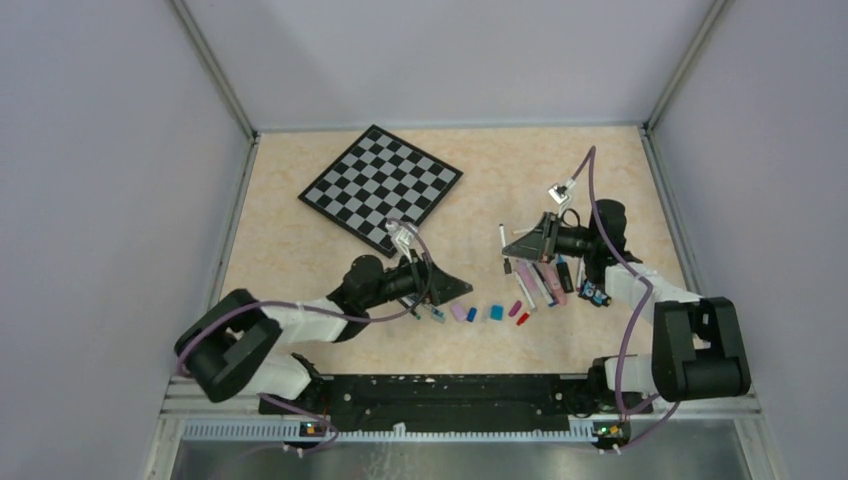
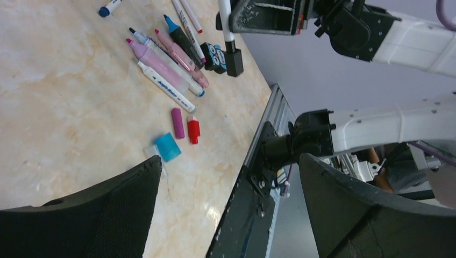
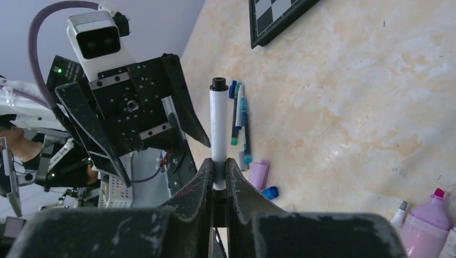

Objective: Open the pen caps
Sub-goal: Pick up the pen from the center of the board.

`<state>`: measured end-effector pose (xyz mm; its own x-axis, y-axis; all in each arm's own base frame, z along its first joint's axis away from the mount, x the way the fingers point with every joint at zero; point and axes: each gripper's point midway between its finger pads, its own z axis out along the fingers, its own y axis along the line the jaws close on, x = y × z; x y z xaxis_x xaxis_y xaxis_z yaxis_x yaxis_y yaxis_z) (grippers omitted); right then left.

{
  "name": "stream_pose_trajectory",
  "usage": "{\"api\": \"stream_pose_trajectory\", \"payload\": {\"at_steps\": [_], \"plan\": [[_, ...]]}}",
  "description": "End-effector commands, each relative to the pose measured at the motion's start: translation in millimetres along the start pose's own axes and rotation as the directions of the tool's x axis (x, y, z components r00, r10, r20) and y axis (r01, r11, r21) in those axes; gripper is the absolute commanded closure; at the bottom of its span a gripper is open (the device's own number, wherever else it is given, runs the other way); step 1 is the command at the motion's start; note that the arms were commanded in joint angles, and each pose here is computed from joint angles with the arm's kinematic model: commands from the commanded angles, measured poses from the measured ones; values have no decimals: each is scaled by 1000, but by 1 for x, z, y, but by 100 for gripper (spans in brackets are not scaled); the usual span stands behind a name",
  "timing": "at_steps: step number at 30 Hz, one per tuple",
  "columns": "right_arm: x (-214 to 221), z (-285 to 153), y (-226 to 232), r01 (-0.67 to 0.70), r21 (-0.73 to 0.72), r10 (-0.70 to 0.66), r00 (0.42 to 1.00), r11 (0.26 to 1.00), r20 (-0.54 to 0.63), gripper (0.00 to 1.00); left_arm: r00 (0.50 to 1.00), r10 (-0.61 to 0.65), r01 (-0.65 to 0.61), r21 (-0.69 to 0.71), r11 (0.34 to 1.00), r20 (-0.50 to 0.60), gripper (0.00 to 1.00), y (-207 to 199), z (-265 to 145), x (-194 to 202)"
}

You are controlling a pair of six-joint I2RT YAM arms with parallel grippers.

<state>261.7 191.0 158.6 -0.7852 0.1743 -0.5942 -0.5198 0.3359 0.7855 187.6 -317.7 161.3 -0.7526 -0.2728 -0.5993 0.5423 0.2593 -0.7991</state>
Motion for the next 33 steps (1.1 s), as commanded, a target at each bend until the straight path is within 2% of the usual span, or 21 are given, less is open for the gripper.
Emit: {"api": "stream_pose_trajectory", "payload": {"at_steps": [1, 6, 10, 21, 27, 31, 33], "plan": [[-15, 6, 13, -42, -59, 44, 999, 997, 30, 100, 996, 3, -11, 100, 995, 88, 4, -25, 39, -28], [-11, 9, 11, -53, -65, 54, 998, 997, 15, 100, 996, -67, 60, 114, 992, 58, 10, -24, 77, -27], [-10, 12, 14, -52, -76, 52, 999, 996, 2, 100, 993, -109, 104, 108, 989, 41, 20, -19, 97, -24], [-5, 17, 17, -51, -86, 50, 999, 995, -18, 100, 987, -161, 160, 151, 976, -9, 48, -20, 116, -11], [0, 20, 18, -45, -89, 42, 999, 995, -33, 100, 988, -157, 156, 158, 975, -10, 69, -20, 117, -10], [0, 20, 18, -36, -85, 33, 999, 996, -37, 100, 988, -153, 155, 168, 974, -23, 95, -21, 114, -7], [-1, 20, 18, -14, -84, 11, 999, 996, -39, 100, 989, -149, 151, 170, 974, -27, 100, -22, 112, -6]]}}
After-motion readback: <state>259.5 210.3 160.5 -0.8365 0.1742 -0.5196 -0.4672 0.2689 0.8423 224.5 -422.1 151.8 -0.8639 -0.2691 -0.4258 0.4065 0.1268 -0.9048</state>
